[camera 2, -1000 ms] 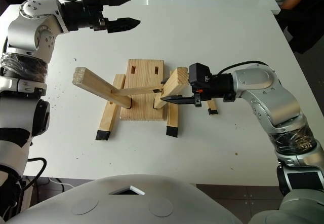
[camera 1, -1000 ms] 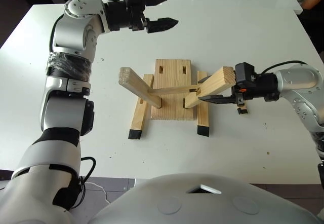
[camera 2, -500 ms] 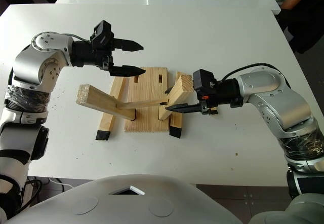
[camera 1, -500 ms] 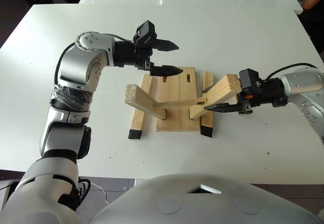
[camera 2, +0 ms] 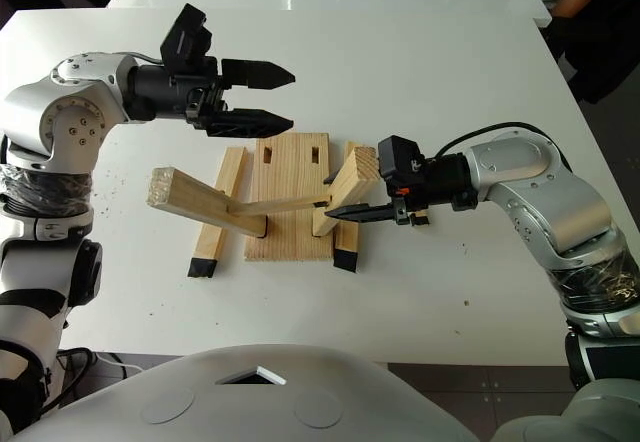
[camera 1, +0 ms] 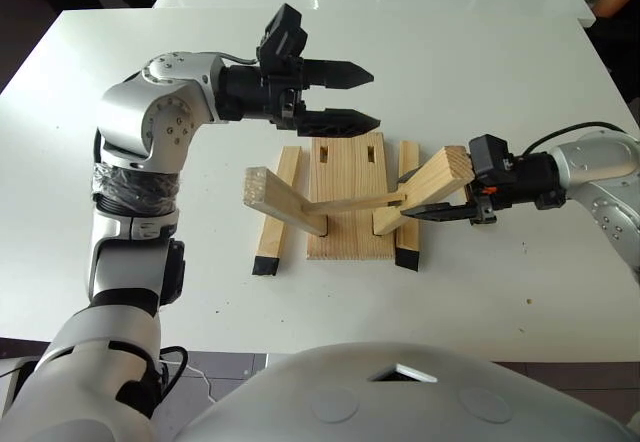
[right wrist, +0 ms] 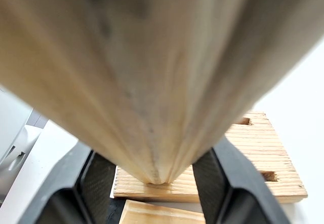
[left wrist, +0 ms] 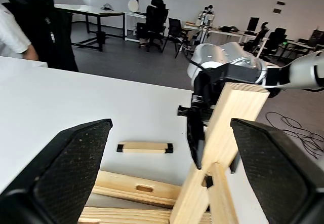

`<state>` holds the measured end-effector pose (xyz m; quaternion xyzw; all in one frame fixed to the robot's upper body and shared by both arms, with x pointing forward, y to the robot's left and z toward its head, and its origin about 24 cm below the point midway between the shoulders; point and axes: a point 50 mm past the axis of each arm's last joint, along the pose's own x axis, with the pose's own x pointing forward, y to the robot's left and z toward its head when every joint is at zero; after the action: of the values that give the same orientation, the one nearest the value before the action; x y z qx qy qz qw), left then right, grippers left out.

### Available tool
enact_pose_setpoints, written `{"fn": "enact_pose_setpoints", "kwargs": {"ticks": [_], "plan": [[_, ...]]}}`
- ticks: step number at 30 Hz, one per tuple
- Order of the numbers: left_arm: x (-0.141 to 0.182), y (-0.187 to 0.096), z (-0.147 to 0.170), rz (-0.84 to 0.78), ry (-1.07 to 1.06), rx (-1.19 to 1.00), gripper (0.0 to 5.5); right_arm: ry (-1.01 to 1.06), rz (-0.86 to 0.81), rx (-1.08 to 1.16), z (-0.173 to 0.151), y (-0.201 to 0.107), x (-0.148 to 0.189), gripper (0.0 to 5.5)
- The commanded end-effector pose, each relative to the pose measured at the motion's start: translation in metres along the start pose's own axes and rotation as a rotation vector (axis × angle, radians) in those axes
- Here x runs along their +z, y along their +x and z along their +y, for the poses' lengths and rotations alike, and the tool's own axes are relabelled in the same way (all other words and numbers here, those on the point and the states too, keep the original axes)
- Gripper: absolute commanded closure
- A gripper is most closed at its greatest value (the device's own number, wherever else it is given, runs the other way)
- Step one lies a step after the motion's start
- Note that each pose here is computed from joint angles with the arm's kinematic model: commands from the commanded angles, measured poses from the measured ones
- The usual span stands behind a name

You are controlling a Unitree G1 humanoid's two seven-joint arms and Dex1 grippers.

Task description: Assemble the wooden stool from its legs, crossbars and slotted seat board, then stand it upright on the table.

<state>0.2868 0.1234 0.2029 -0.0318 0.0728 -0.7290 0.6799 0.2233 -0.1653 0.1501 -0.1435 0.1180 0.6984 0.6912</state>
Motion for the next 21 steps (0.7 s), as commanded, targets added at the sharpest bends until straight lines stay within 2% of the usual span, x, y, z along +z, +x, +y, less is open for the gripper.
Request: {"fn": "enact_pose_setpoints", "kwargs": {"ticks": [1, 8, 21], "plan": [[-0.01, 0.006, -0.007, 0.107, 0.013, -0.068, 1.16, 0.138, 0.144, 0.03, 0.009, 0.003, -0.03, 3.47], [-0.025, 0.02, -0.006, 0.209, 0.057, -0.118, 1.16, 0.134, 0.141, 0.028, 0.01, 0.008, -0.031, 3.47], [-0.063, 0.021, 0.004, 0.311, -0.025, -0.083, 1.16, 0.127, 0.153, 0.025, 0.012, 0.009, -0.034, 3.47]]}}
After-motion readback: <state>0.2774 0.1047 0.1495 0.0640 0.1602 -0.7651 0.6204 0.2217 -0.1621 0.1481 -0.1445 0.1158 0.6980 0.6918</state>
